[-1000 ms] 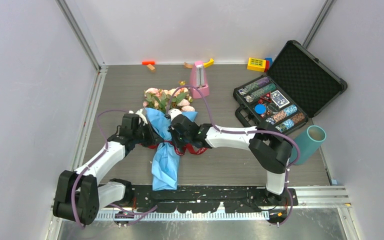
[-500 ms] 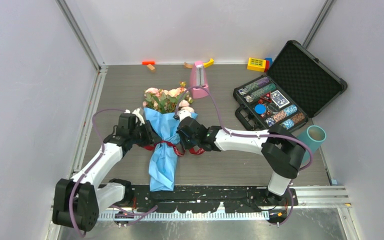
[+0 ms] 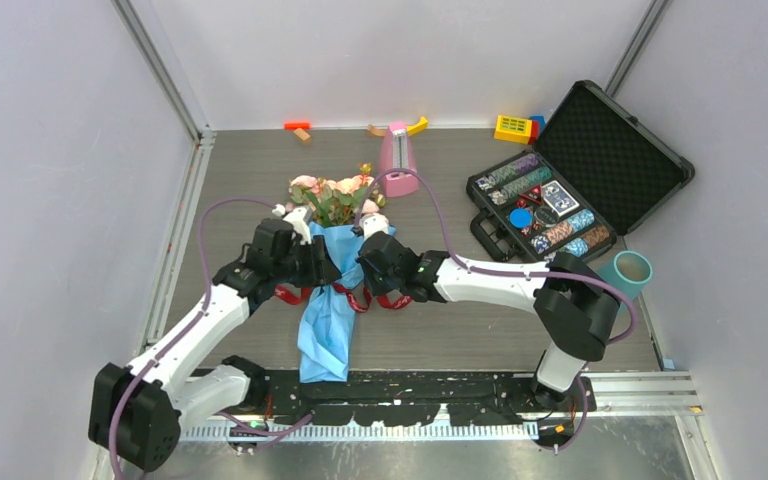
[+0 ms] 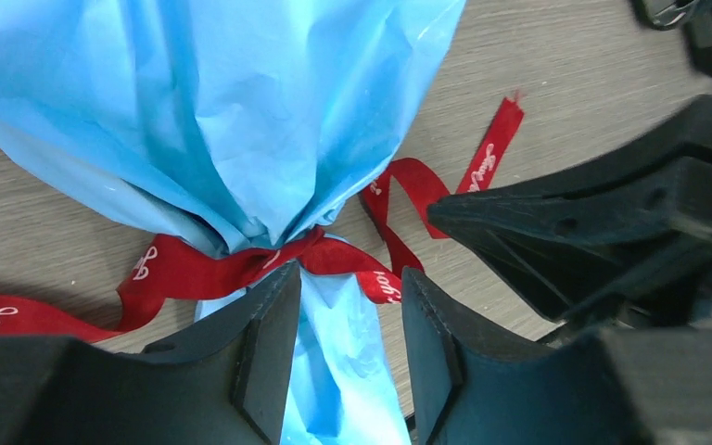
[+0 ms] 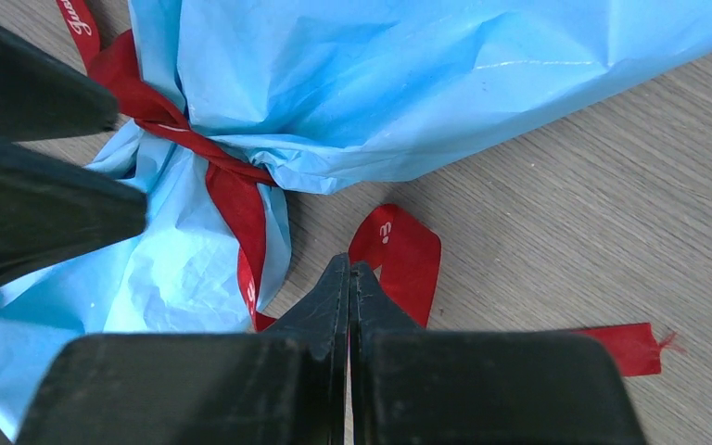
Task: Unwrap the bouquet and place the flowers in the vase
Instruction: Untie the ribbon from the wrapping paper.
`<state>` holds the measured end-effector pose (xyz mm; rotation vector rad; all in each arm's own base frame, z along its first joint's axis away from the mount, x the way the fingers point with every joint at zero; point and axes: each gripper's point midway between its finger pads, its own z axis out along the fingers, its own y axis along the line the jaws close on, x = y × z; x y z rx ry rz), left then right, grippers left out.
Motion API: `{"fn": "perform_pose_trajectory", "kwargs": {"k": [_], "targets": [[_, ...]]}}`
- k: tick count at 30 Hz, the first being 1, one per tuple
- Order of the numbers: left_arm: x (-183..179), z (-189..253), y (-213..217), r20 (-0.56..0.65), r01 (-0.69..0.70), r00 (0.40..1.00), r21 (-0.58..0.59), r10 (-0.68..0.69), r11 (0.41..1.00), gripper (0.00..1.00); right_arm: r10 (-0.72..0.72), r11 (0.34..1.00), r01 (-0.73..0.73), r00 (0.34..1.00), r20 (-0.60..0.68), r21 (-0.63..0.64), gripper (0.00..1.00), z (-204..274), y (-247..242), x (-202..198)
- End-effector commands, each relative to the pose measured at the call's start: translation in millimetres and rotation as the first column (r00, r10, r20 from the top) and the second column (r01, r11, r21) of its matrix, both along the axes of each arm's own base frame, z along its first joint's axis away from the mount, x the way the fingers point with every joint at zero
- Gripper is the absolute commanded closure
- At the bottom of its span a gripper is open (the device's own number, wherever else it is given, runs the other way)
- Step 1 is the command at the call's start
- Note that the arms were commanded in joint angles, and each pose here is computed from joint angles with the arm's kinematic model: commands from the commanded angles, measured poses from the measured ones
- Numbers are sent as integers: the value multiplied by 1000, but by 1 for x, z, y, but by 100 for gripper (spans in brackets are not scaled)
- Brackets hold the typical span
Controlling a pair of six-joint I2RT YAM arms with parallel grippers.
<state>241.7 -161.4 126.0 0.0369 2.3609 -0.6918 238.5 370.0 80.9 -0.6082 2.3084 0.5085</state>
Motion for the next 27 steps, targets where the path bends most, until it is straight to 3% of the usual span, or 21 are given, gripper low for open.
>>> {"fn": "perform_pose_trajectory", "kwargs": {"k": [1, 6, 23, 27], "targets": [[11, -4, 1, 9, -2, 1000, 70, 1, 998, 56, -39, 996, 35, 998, 51, 85, 100, 31, 3, 6], [14, -16, 5, 0, -4, 1000, 142, 4, 990, 61, -35, 996, 31, 998, 44, 85, 100, 28, 3, 5], [11, -33, 14, 3, 1, 1000, 316, -2, 949, 60, -27, 994, 23, 999, 36, 108, 100, 29, 8, 4], [10, -35, 17, 10, -9, 1000, 341, 6, 940, 67, -30, 994, 27, 999, 32, 110, 100, 28, 8, 4]]}}
